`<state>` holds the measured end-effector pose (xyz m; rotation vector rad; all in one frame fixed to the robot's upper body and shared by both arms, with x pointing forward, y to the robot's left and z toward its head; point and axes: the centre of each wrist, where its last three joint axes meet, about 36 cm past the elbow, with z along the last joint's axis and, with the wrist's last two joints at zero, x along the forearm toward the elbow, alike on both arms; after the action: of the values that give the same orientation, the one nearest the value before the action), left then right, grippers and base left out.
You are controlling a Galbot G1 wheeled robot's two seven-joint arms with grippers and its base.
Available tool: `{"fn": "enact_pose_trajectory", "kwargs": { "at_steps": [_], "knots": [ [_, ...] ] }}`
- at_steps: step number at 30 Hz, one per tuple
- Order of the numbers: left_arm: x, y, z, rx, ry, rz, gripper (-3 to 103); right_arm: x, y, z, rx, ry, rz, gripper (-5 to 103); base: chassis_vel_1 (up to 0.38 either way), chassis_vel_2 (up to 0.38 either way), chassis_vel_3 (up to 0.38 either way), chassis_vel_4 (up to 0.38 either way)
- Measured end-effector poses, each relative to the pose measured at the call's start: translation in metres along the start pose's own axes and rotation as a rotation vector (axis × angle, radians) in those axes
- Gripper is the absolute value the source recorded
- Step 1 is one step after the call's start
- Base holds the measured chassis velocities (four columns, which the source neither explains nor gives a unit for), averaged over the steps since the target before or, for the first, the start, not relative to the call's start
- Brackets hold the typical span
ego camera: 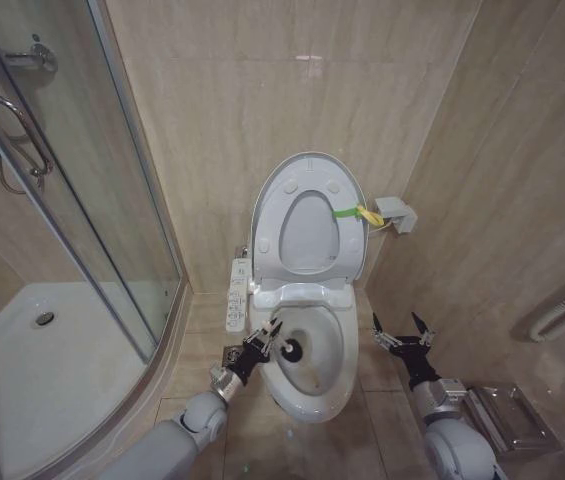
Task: Open the toilet lid, clean the toilet bowl with a toilet brush, close the toilet lid, and flush.
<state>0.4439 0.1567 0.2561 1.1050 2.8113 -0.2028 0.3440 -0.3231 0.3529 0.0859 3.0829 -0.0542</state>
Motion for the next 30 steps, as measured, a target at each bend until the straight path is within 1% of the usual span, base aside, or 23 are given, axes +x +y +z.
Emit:
{"fn": "enact_pose_trajectory", "kwargs": {
  "at_steps": [2,4,5,7,9,10,13,14,15,16,18,19,21,22,23,25,26,27,30],
  "knots": [
    [0.009,-0.015,-0.004,0.017,0.008,0.027,19,0.0,0.0,0.0,0.0,0.0,0.0,100,0.0,0.0,0.0,0.0],
    [0.019,-0.027,-0.001,0.023,0.031,0.042,19,0.0,0.0,0.0,0.0,0.0,0.0,100,0.0,0.0,0.0,0.0],
    [0.019,-0.027,-0.001,0.023,0.031,0.042,19,0.0,0.0,0.0,0.0,0.0,0.0,100,0.0,0.0,0.0,0.0],
    [0.027,-0.032,0.004,0.024,0.055,0.035,19,0.0,0.0,0.0,0.0,0.0,0.0,100,0.0,0.0,0.0,0.0],
    [0.034,-0.031,0.012,0.021,0.081,0.022,19,0.0,0.0,0.0,0.0,0.0,0.0,100,0.0,0.0,0.0,0.0],
    [0.034,-0.031,0.012,0.021,0.081,0.022,19,0.0,0.0,0.0,0.0,0.0,0.0,100,0.0,0.0,0.0,0.0],
    [0.04,-0.022,0.02,0.008,0.113,-0.002,19,0.0,0.0,0.0,0.0,0.0,0.0,100,0.0,0.0,0.0,0.0],
    [0.042,-0.009,0.024,-0.01,0.144,-0.034,19,0.0,0.0,0.0,0.0,0.0,0.0,100,0.0,0.0,0.0,0.0],
    [0.042,-0.009,0.024,-0.01,0.144,-0.034,19,0.0,0.0,0.0,0.0,0.0,0.0,100,0.0,0.0,0.0,0.0],
    [0.04,-0.002,0.025,-0.019,0.152,-0.052,19,0.0,0.0,0.0,0.0,0.0,0.0,100,0.0,0.0,0.0,0.0],
    [0.03,0.013,0.024,-0.027,0.139,-0.082,19,0.0,0.0,0.0,0.0,0.0,0.0,100,0.0,0.0,0.0,0.0],
    [0.03,0.013,0.024,-0.027,0.139,-0.082,19,0.0,0.0,0.0,0.0,0.0,0.0,100,0.0,0.0,0.0,0.0],
    [0.015,0.021,0.017,-0.02,0.092,-0.095,19,0.0,0.0,0.0,0.0,0.0,0.0,100,0.0,0.0,0.0,0.0],
    [0.015,0.021,0.017,-0.02,0.092,-0.095,19,0.0,0.0,0.0,0.0,0.0,0.0,100,0.0,0.0,0.0,0.0],
    [0.011,0.022,0.013,-0.016,0.077,-0.094,19,0.0,0.0,0.0,0.0,0.0,0.0,100,0.0,0.0,0.0,0.0],
    [0.006,0.01,-0.001,0.0,0.035,-0.058,19,0.0,0.0,0.0,0.0,0.0,0.0,100,0.0,0.0,0.0,0.0],
    [0.008,0.001,-0.005,0.01,0.028,-0.037,19,0.0,0.0,0.0,0.0,0.0,0.0,100,0.0,0.0,0.0,0.0],
    [0.008,0.001,-0.005,0.01,0.028,-0.037,19,0.0,0.0,0.0,0.0,0.0,0.0,100,0.0,0.0,0.0,0.0],
    [0.021,-0.034,-0.009,0.047,0.038,0.028,19,0.0,0.0,0.0,0.0,0.0,0.0,100,0.0,0.0,0.0,0.0]
  ]
}}
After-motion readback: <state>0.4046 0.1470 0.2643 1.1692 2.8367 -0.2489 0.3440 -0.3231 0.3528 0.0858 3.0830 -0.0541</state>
